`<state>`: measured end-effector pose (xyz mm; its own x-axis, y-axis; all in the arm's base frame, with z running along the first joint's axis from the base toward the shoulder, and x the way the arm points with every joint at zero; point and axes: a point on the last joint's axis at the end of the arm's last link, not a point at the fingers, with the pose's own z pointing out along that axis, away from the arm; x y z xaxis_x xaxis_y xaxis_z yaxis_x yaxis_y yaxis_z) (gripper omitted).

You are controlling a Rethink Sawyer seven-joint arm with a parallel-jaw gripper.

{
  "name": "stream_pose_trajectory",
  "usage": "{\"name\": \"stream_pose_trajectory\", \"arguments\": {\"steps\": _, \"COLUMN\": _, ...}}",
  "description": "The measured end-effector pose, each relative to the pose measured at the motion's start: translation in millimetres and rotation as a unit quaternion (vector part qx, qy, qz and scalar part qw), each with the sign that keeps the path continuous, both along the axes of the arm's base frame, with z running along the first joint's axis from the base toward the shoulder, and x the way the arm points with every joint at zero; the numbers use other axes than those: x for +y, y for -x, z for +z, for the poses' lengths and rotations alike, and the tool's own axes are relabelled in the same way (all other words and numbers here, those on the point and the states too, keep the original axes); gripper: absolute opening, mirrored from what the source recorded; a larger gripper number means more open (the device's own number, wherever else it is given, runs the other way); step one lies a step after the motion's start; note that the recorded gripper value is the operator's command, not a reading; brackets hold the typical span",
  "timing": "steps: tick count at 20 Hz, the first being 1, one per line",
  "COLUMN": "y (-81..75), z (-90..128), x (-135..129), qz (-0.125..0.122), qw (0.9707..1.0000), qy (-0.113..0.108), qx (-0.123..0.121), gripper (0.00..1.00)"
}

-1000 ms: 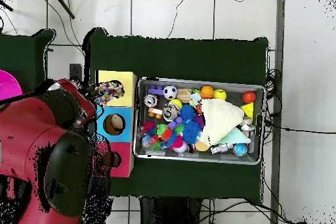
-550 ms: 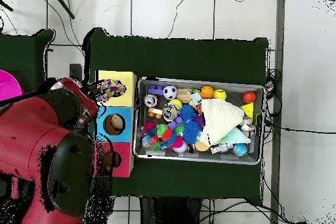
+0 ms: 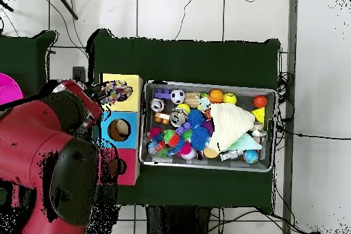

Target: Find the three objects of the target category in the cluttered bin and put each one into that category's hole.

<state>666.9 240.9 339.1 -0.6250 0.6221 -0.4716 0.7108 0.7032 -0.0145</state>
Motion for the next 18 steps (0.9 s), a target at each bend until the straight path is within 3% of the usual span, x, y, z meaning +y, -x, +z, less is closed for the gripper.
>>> {"name": "stream_pose_trajectory", "arguments": {"steps": 11, "y": -4.4, "z": 0, "x": 0, "qz": 0.004, "qw": 0.9999, "qy": 0.004, "qx": -0.015, "gripper": 0.0}}
{"name": "stream_pose_trajectory", "arguments": {"steps": 18, "y": -11.7, "z": 0, "x": -2, "qz": 0.011, "qw": 0.9988, "qy": 0.01, "qx": -0.046, "gripper": 0.0}}
